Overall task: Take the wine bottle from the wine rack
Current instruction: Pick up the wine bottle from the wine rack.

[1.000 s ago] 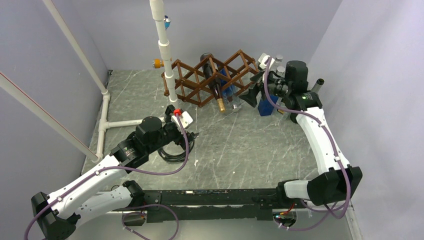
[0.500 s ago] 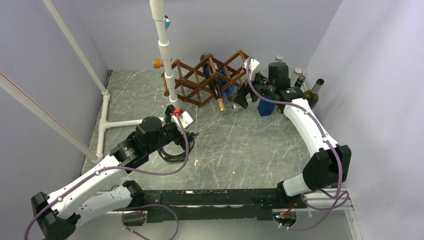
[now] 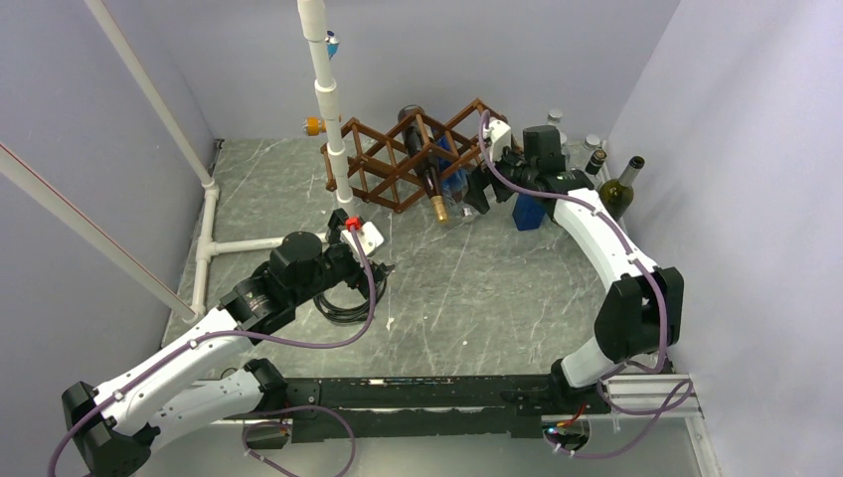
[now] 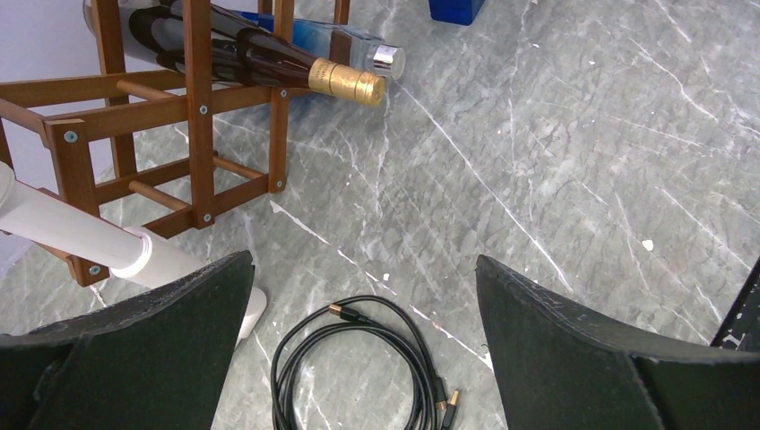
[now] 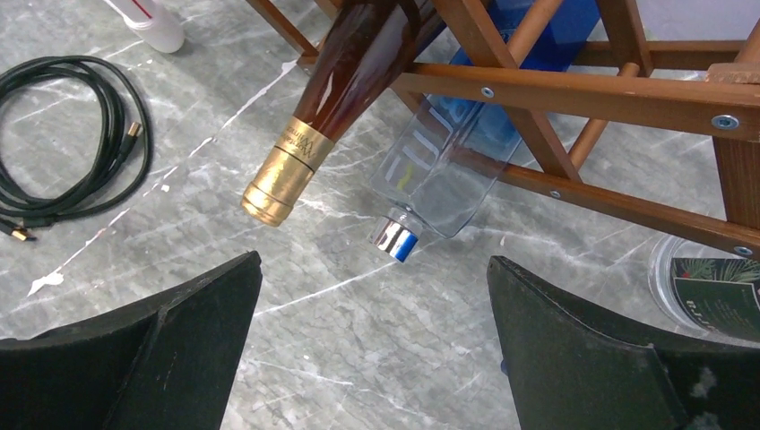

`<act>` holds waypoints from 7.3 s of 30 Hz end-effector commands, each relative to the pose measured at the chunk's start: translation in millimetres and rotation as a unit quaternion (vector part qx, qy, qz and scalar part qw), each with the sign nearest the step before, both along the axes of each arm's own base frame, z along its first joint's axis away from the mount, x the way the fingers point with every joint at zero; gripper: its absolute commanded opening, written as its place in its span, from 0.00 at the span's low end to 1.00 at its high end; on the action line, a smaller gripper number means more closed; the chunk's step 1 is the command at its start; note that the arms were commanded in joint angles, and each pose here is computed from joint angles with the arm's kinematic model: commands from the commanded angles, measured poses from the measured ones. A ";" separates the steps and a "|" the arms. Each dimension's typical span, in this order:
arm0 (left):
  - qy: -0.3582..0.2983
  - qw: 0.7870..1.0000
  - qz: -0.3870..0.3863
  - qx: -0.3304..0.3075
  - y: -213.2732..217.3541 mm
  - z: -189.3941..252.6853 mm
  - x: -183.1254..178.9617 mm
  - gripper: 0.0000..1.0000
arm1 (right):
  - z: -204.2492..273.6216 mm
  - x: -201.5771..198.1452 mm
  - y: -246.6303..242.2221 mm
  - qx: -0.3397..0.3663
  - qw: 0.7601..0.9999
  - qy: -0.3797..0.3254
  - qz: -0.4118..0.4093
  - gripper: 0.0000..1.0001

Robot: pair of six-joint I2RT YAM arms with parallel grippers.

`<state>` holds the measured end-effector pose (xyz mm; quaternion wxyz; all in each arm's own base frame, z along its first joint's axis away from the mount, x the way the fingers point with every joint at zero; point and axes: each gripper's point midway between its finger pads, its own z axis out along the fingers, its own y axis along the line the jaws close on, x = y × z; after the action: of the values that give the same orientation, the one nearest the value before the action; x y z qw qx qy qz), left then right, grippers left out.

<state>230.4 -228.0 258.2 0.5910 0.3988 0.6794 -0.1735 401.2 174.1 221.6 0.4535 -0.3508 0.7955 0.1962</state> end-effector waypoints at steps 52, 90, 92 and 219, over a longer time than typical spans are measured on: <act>-0.034 0.999 0.017 -0.014 7.9 23.9 4.3 0.99 | -83.3 96.1 15.0 0.072 0.951 0.082 -0.289 0.99; -0.034 0.999 0.016 -0.011 7.7 22.7 4.4 1.00 | -137.0 105.8 24.0 0.040 0.952 0.120 -0.280 0.97; -0.034 0.999 0.017 -0.011 7.9 23.1 4.5 1.00 | -140.8 104.2 23.8 0.037 0.951 0.123 -0.280 0.96; -0.038 0.999 0.024 -0.010 11.3 24.4 5.6 1.00 | -142.1 47.6 26.0 0.082 0.959 0.142 -0.233 0.96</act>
<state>232.6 -219.9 260.9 0.5984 0.3964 0.6791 -0.1537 436.1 191.5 62.5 0.3833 -0.1006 0.9022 0.1703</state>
